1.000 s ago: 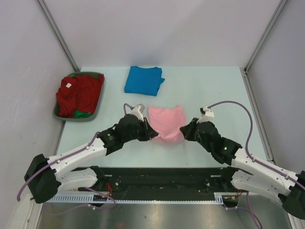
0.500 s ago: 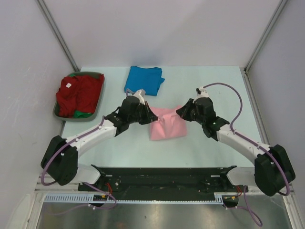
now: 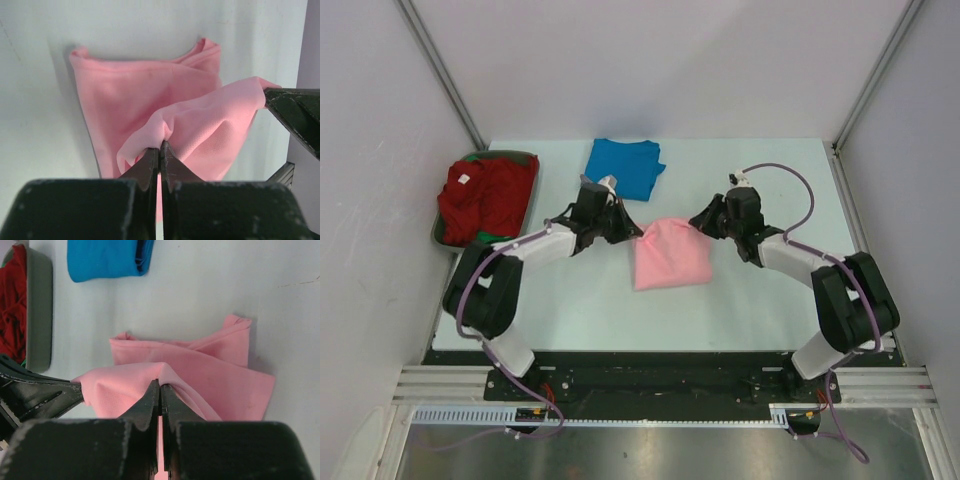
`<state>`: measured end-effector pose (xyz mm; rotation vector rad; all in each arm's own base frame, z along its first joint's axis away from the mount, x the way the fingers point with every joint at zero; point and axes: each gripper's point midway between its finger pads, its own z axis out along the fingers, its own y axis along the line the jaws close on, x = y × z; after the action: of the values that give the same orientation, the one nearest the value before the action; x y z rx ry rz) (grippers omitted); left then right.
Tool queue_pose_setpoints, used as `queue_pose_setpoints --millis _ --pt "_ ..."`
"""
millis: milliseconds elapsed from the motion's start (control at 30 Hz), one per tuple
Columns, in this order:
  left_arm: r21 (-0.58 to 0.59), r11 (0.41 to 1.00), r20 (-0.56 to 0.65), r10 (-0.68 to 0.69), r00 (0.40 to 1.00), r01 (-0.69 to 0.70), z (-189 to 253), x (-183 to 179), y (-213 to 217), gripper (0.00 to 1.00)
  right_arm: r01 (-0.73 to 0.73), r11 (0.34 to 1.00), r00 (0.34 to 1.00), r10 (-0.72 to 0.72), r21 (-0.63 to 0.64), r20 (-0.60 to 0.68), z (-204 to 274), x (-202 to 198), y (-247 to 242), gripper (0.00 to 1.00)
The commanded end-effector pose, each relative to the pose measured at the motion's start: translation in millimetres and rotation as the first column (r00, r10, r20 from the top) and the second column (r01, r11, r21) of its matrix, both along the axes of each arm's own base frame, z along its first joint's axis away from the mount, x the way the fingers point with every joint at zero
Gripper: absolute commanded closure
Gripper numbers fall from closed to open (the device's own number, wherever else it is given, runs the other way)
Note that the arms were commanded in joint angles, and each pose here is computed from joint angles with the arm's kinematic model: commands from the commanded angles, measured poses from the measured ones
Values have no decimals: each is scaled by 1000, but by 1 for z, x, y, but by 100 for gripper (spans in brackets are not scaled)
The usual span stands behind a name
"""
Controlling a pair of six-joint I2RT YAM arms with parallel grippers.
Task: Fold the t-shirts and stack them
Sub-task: Fold the tshirt, then neatly place the folded tshirt to the corner
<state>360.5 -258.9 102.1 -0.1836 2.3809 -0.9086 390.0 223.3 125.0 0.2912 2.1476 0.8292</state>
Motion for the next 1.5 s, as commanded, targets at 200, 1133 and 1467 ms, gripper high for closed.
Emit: queue_pose_setpoints --millis 200,1133,1467 --pt "-30 1000 40 -2 999 3 0 63 -11 89 29 1000 999 -29 6 27 -13 59 0 100" --pt "-204 979 41 33 999 -24 22 -101 14 0 -174 914 983 183 -367 -10 21 -76 7 0" --pt "-321 926 -32 199 979 -199 -7 -145 49 0 -282 819 959 231 -500 -163 -24 -137 5 0"
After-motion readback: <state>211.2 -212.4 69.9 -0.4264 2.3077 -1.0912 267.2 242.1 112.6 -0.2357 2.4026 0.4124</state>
